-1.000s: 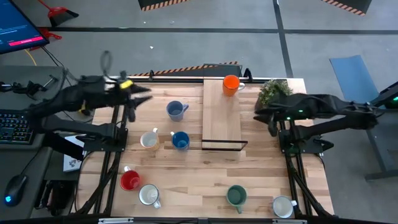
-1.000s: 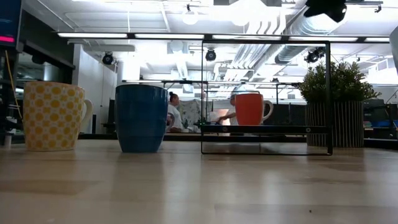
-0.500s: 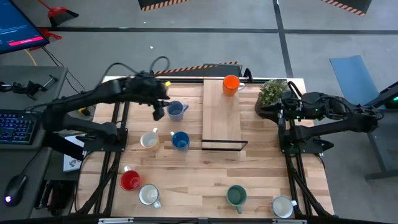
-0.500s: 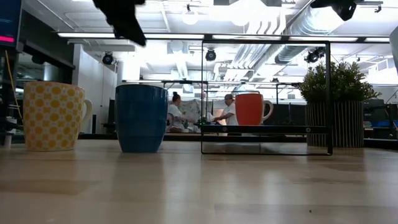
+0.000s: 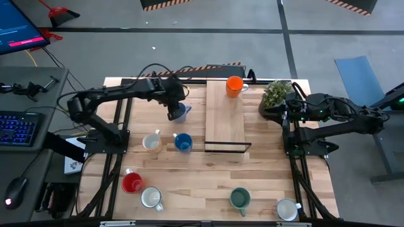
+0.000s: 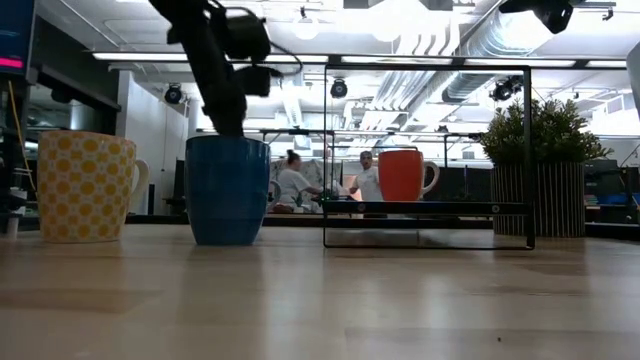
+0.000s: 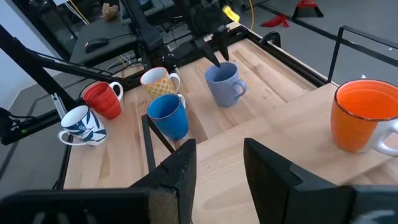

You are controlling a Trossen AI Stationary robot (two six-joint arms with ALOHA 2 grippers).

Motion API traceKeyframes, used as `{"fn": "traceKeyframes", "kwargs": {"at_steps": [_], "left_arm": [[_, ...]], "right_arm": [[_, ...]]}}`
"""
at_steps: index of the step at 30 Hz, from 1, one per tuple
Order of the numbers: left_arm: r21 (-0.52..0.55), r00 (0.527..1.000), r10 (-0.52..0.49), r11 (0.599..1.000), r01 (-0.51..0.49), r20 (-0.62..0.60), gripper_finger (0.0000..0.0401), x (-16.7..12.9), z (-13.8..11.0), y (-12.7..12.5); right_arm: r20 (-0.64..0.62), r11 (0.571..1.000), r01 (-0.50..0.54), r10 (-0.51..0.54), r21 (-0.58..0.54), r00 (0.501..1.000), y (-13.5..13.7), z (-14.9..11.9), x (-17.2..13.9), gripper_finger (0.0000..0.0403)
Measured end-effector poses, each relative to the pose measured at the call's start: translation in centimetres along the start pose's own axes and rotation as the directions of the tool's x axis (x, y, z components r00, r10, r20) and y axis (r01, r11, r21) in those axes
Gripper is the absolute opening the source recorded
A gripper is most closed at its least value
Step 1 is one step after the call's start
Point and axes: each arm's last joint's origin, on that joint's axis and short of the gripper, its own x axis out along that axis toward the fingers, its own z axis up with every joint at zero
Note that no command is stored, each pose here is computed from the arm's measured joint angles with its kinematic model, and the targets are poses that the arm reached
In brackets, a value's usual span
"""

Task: Place coffee mugs
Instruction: Put the light blue mug on the shelf to the left side of the orange mug

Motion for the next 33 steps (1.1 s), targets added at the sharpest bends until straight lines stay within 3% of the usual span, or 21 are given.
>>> {"fn": "traceKeyframes", "kwargs": {"at_steps": [5,11,17,33], "left_arm": [[-0.011,0.997,0.060,0.998,-0.061,-0.051,0.0117,1.5,0.0,0.7],[0.033,0.995,0.101,0.994,-0.100,0.001,0.0117,1.1,0.3,1.3],[0.110,0.996,0.062,0.992,-0.056,-0.056,0.0117,1.2,-0.3,1.3],[0.085,0.995,0.085,0.993,-0.080,-0.058,0.0117,1.3,-0.4,1.9]], "right_arm": [[-0.009,1.000,0.005,-0.004,0.020,1.000,0.0,-0.1,0.0,0.0113],[-0.029,1.000,0.014,-0.013,0.017,1.000,-0.1,-0.3,0.0,0.0113],[-0.051,0.999,0.027,-0.025,0.033,0.998,-0.2,-0.5,0.0,0.0113],[-0.052,0.997,0.066,-0.065,0.031,0.997,-0.4,-0.6,0.0,0.0114]]}}
